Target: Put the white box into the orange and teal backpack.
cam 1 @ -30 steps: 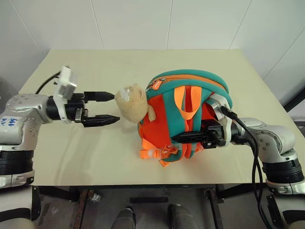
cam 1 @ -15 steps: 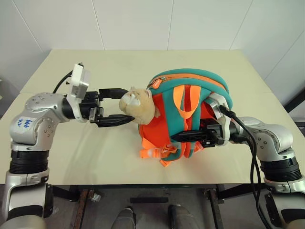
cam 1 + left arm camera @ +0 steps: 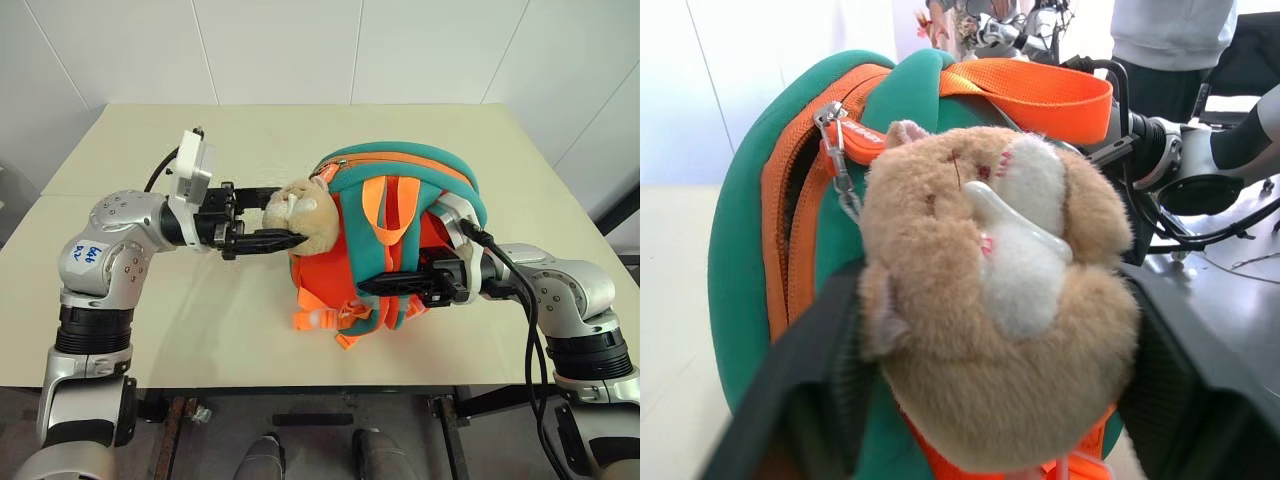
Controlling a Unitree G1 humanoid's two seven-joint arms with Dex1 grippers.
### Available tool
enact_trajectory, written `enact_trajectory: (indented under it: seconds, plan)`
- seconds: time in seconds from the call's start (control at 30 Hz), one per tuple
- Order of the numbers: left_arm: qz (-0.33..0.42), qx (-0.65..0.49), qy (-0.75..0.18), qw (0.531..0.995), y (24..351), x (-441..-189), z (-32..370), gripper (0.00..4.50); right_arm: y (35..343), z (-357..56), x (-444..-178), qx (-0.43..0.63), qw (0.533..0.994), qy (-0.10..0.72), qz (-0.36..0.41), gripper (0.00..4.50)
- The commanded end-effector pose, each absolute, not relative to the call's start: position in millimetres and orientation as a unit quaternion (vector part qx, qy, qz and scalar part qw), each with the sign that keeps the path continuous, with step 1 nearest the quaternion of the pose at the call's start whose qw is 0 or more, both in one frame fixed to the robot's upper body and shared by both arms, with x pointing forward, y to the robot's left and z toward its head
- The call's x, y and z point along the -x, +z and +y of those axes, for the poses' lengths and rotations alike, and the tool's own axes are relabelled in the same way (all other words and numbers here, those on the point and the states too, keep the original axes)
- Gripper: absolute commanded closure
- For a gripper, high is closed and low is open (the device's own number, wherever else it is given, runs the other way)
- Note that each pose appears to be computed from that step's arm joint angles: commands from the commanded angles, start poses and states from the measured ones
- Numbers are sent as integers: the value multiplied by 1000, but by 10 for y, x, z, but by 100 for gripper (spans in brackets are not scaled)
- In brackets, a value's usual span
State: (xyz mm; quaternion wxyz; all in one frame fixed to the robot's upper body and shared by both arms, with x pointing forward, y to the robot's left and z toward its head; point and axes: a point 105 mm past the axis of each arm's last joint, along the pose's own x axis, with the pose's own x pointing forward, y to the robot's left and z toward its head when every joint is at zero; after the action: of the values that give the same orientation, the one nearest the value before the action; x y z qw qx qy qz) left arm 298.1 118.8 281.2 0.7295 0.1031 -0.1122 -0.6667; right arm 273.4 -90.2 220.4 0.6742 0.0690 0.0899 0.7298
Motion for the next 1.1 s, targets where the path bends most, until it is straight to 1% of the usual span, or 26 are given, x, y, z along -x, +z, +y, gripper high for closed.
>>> enact_trajectory:
  seconds: [0.03,0.13,0.27,0.33,0.4,0.47,0.57,0.67,0.7,0.77,0.97,1.1]
  plan:
    - [-137,-127,-642,743,2968,-2948,1338,274,2251,-896,-2706,-66,671,735,73,450]
    - [-133,-132,-632,752,2971,-2963,1411,328,2249,-889,-2711,-67,670,735,73,450]
    - [-120,-142,-603,776,2964,-3038,1568,368,2252,-884,-2713,-67,669,736,73,450]
    - [-98,-170,-566,801,2907,-3160,1752,375,2250,-885,-2711,-66,669,737,74,450]
    - [-76,-198,-541,814,2833,-3247,1890,375,2250,-888,-2713,-66,669,736,74,450]
    - [-68,-208,-527,821,2796,-3303,1959,375,2250,-888,-2714,-66,669,736,74,450]
    - [-32,-234,-508,829,2568,-3417,2081,375,2243,-889,-2706,-68,671,735,74,450]
    - [-9,-245,-509,825,2304,-3520,2029,375,2230,-889,-2699,-70,673,732,74,450]
    - [12,-255,-518,816,2120,-3547,1979,375,2225,-886,-2695,-71,674,732,74,450]
    - [39,-261,-539,800,1851,-3563,1878,375,2217,-883,-2691,-73,676,730,73,450]
    - [36,-211,-553,805,1572,-3703,1594,375,2194,-891,-2723,-89,686,717,79,450]
    - [34,-212,-576,789,1494,-3642,1454,375,2177,-894,-2801,-84,706,700,72,450]
